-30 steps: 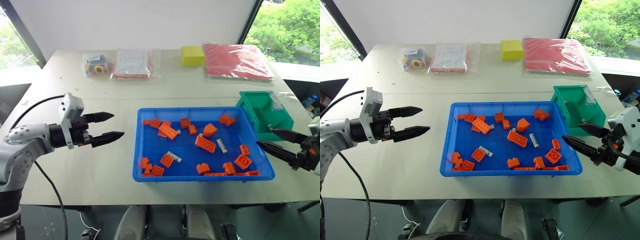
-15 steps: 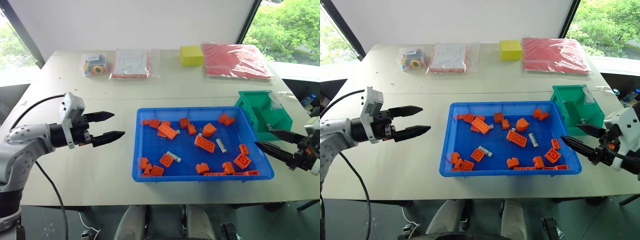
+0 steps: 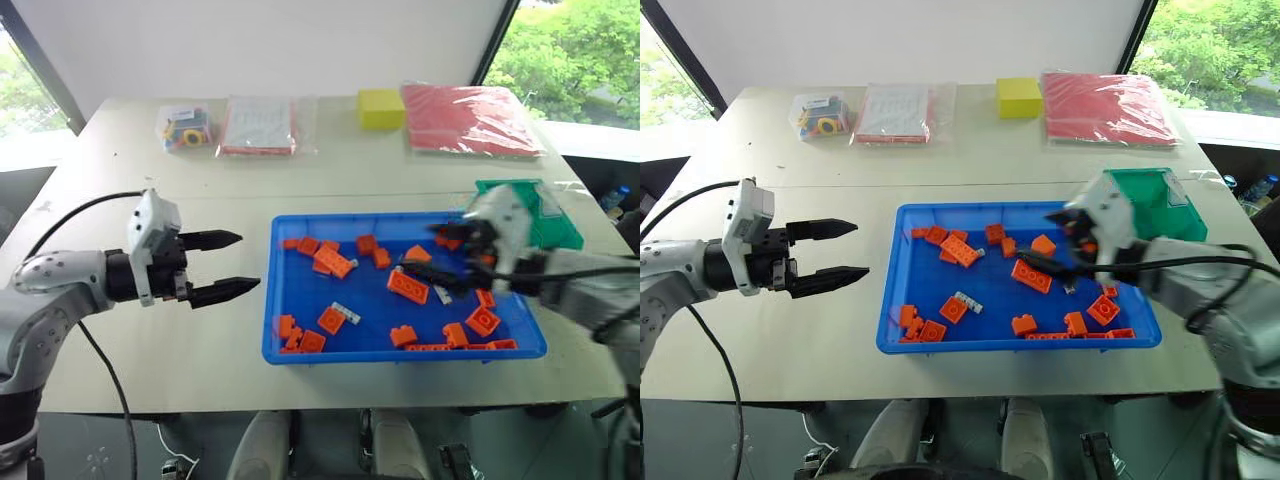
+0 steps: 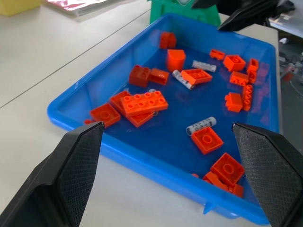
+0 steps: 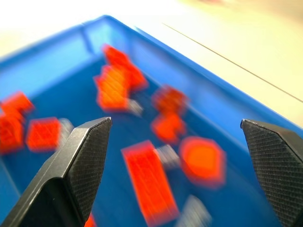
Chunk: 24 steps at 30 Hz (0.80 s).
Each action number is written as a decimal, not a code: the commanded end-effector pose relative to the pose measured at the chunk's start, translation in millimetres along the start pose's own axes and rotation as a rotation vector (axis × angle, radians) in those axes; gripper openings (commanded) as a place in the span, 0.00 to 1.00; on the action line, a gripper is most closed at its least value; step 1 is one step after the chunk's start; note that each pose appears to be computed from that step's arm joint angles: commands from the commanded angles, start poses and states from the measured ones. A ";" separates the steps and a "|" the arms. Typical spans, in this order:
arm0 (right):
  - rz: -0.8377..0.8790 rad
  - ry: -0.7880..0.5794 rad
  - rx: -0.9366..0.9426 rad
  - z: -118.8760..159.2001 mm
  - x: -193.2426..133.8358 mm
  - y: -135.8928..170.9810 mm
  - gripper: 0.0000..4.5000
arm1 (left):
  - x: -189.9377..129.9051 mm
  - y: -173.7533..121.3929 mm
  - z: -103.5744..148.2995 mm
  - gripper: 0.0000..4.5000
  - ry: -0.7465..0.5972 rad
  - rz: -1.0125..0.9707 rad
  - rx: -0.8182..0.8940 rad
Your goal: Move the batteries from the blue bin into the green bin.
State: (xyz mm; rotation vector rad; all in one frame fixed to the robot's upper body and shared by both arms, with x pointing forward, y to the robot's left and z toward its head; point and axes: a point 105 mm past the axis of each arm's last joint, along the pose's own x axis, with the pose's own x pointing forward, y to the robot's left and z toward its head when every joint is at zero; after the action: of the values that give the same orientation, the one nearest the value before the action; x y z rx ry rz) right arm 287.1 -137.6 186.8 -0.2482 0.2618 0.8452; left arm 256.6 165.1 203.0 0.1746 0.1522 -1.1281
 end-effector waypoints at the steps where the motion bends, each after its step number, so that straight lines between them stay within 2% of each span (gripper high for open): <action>1: 0.007 0.030 -0.023 2.2 32.0 4.6 0.99 | 1.7 -4.6 10.3 1.00 -0.013 -0.019 0.038; 9: -0.006 0.112 -0.006 -11.6 95.1 5.3 0.99 | 6.6 -10.1 12.4 1.00 -0.021 -0.041 0.039; 24: 0.029 0.119 -0.032 -10.0 109.5 14.4 0.99 | 12.3 -11.0 13.8 1.00 -0.042 -0.039 0.031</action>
State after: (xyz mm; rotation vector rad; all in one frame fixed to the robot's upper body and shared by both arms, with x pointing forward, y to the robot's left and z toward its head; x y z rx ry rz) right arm 345.7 -60.6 133.2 -0.3131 0.4004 0.8464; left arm 253.7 149.4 205.4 0.1631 0.1335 -1.1635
